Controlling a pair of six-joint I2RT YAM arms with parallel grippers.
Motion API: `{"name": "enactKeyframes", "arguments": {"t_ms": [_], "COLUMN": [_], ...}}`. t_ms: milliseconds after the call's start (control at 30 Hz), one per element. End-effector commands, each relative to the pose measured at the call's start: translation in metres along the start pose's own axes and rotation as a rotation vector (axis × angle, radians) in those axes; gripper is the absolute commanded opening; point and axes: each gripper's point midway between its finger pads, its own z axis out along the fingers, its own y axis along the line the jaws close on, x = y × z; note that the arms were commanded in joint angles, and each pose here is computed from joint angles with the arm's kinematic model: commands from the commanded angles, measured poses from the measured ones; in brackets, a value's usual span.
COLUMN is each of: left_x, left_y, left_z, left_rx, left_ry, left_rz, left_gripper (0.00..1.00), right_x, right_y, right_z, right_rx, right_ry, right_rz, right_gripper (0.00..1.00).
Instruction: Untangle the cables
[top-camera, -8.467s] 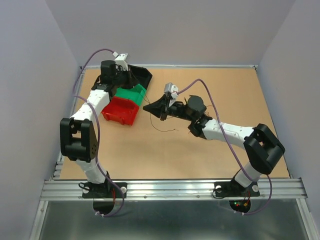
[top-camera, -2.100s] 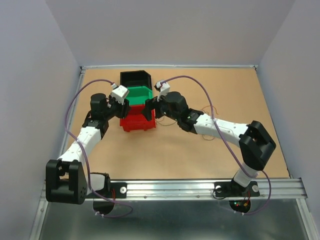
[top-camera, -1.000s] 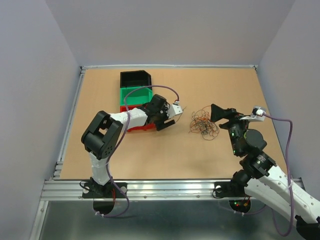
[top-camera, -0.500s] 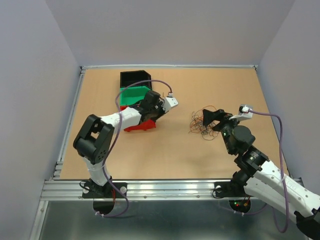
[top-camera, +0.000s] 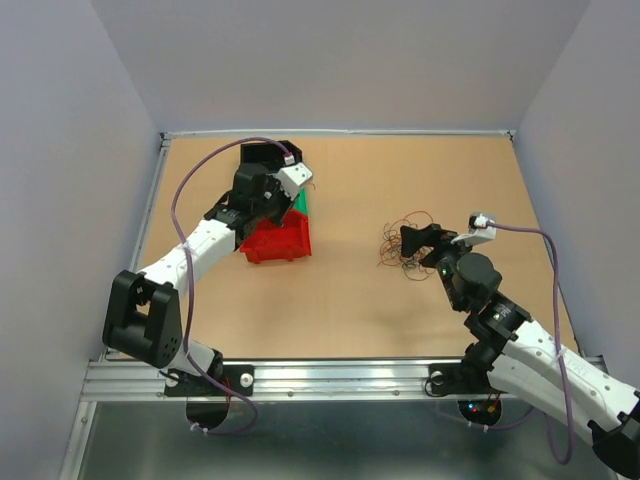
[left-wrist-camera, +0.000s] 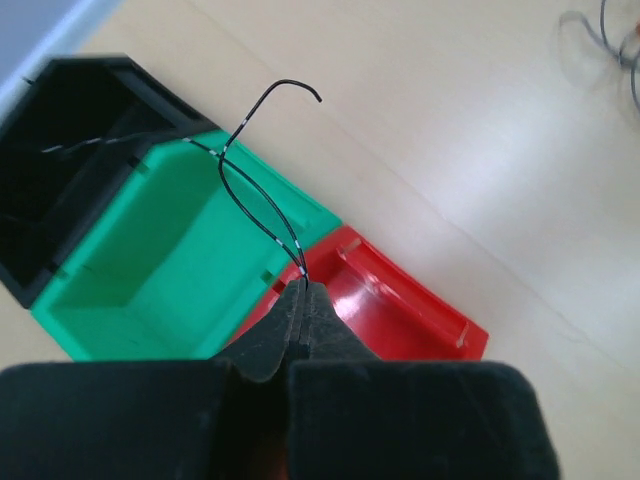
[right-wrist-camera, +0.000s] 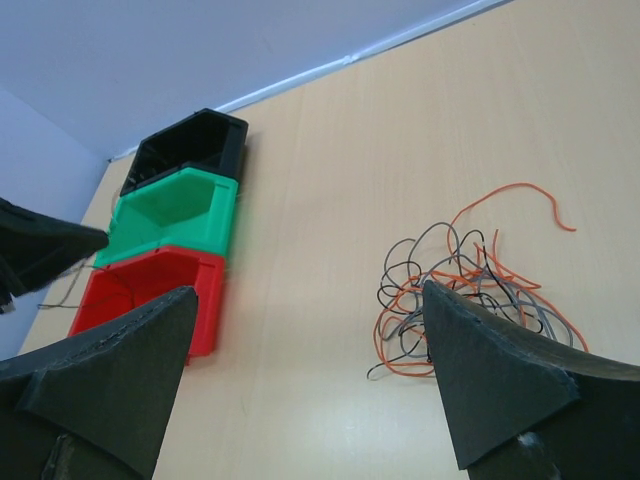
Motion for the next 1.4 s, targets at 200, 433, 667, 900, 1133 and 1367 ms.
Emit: {"name": "enactKeyframes", "arguments": {"t_ms": [200, 433, 667, 900, 1133, 1367], "left_x": [0.048, 0.102, 0.106, 0.074, 0.073, 0.084], "left_y": [-0.005, -0.006, -0.010, -0.014, 0.000, -0.007], "left_z": [-0.047, -0.050, -0.066, -0.095, -0.093, -0.093], "left_rx": [0.196, 0.372, 0.440, 0.407, 0.368, 0.468], "left_ry": [0.065, 0.283, 0.313, 0.217, 0.266, 0.318], "left_rz": [0.266, 0.316, 0.377, 0.492, 0.495, 0.501], "left_gripper": [0.00, 0.00, 0.00, 0.00, 0.00, 0.00], "right_x": [0.004, 0.006, 0.005, 0.009, 0.014, 0.014], "right_y": [0.007, 0.010, 0.010, 0.012, 0.014, 0.016], "right_z": [0.004, 0.005, 0.002, 0.005, 0.007, 0.008], "right_rx": [-0.033, -0.043, -0.057, -0.060, -0.069, -0.077], "right_ry": [0.004, 0.013, 0.011, 0.023, 0.038, 0.039], "right_rz": [0.008, 0.000, 0.004, 0.000, -0.007, -0.007], "right_gripper": [0.98, 0.98, 0.98, 0.98, 0.97, 0.97]}}
